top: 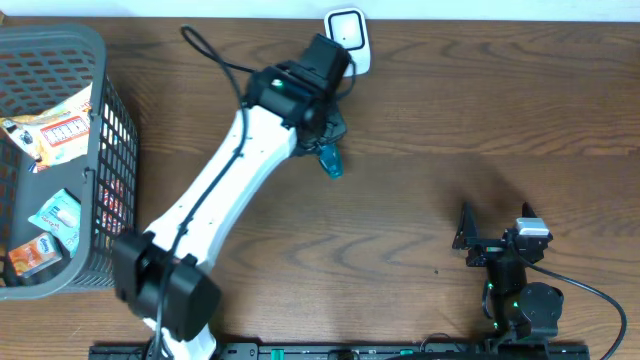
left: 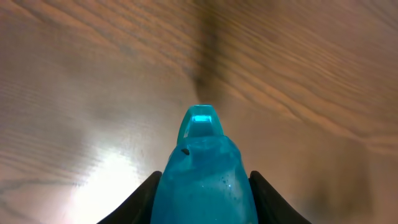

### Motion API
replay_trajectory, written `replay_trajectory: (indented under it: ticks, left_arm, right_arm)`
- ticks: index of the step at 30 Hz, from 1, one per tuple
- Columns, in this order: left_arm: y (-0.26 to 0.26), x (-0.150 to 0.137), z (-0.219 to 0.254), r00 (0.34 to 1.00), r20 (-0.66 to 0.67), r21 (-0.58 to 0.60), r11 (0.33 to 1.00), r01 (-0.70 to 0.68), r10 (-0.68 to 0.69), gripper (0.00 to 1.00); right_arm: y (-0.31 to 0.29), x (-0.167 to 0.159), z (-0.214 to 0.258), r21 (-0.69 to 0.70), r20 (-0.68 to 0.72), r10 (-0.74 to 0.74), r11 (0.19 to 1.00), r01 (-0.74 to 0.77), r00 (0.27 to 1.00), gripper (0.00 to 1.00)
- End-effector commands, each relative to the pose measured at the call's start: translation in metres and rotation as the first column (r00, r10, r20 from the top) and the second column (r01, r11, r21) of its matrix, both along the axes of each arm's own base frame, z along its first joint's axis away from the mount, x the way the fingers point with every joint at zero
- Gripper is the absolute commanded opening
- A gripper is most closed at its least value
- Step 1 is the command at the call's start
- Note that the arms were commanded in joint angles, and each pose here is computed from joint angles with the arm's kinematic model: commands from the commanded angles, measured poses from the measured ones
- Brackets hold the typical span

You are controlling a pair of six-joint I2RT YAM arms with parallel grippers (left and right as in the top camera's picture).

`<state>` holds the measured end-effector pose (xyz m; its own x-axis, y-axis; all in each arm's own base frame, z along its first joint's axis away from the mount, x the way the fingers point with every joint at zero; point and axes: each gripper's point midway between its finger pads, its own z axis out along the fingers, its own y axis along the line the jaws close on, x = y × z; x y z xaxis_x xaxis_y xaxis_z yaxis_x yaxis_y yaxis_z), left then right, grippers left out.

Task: Scan the item barcode
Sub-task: 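Lift the teal bottle out and carry it toward the white scanner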

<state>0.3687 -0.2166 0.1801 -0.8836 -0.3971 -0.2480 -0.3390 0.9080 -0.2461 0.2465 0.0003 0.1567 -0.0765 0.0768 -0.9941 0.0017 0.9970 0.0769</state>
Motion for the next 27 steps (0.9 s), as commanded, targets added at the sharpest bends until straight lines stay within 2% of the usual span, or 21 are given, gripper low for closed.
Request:
replay_trajectory:
  ticks: [1, 10, 13, 27]
  left_arm:
    - [0.002, 0.01, 0.0, 0.996, 0.061, 0.058, 0.996, -0.062, 0.058, 0.23]
    - [-0.004, 0.011, -0.036, 0.999, 0.002, 0.129, 0.991, -0.044, 0.044, 0.24]
    - [-0.004, 0.011, -0.045, 0.999, -0.015, 0.14, 0.989, -0.045, 0.048, 0.27]
    - [-0.007, 0.015, -0.067, 0.998, -0.046, 0.164, 0.986, -0.04, 0.048, 0.29]
  right_arm:
    - [-0.003, 0.0, -0.001, 0.012, -0.001, -0.013, 1.0, 0.013, 1.0, 0.99]
    - [-0.003, 0.0, -0.001, 0.012, -0.002, -0.013, 1.0, 0.013, 1.0, 0.99]
    - [-0.003, 0.0, -0.001, 0.012, -0.002, -0.013, 1.0, 0.013, 1.0, 0.99]
    - [-0.003, 0.0, -0.001, 0.012, -0.001, -0.013, 1.0, 0.013, 1.0, 0.99]
